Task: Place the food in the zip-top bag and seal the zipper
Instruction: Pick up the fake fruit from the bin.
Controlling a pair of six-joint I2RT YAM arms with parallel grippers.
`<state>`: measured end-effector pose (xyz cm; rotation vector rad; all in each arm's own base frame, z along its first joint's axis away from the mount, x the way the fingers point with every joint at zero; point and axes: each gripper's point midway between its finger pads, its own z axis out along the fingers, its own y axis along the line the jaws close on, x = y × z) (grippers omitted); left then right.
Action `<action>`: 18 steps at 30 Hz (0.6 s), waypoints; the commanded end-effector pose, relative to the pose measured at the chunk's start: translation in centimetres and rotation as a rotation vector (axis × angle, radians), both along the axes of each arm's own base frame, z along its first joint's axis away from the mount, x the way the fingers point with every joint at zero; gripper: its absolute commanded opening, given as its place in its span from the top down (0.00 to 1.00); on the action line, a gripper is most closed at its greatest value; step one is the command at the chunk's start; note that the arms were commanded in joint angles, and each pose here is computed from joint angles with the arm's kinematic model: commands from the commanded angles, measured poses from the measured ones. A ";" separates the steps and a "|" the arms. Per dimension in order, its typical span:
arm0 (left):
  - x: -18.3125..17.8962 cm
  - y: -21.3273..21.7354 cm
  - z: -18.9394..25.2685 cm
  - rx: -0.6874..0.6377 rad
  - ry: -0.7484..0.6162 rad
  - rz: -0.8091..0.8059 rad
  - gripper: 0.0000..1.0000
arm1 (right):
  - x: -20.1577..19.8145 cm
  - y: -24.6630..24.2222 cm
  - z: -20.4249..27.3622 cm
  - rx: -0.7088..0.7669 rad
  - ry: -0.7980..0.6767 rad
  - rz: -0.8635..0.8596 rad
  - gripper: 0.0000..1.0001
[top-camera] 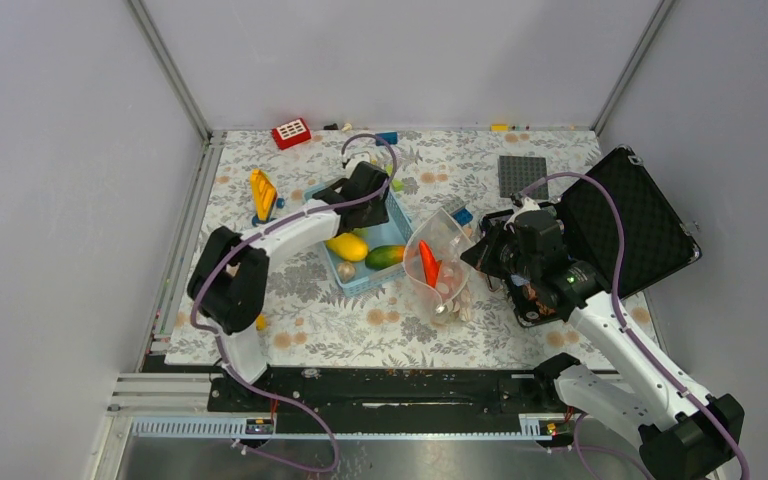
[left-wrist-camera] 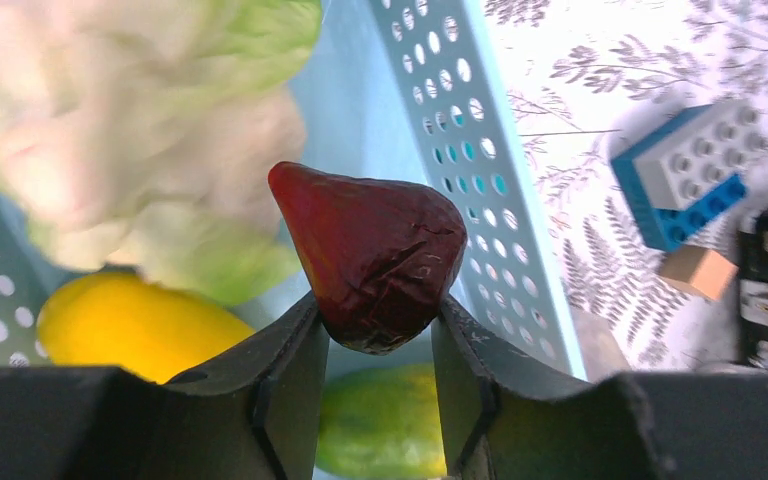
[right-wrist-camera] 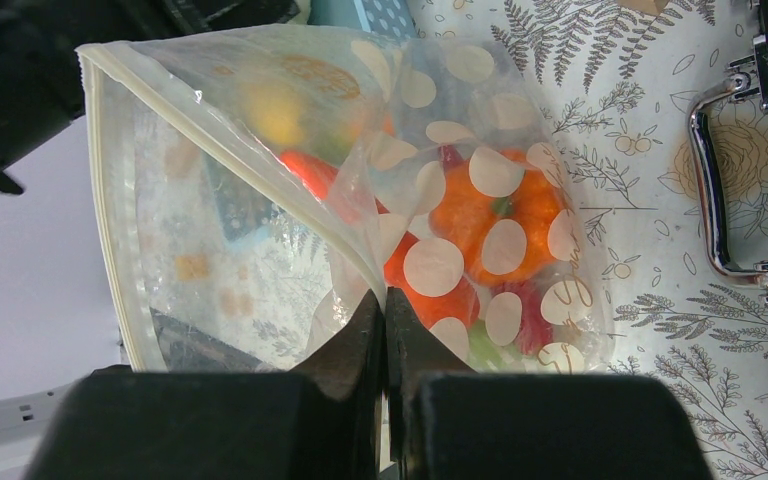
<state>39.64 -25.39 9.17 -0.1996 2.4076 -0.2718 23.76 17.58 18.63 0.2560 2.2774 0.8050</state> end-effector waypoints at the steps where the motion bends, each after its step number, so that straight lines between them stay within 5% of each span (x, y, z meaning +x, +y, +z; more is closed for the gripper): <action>1: -0.7 -0.1 4.5 -0.064 -0.109 -0.018 0.79 | 0.3 -0.1 0.5 -0.006 -0.012 0.000 1.00; 9: -5.3 -0.3 12.6 -0.153 -0.272 -0.142 0.80 | 0.1 0.3 1.7 -0.030 -0.024 0.070 1.00; 18: -14.6 -7.3 22.8 -0.371 -0.499 -0.631 0.86 | -0.2 0.2 3.9 -0.099 -0.045 0.145 1.00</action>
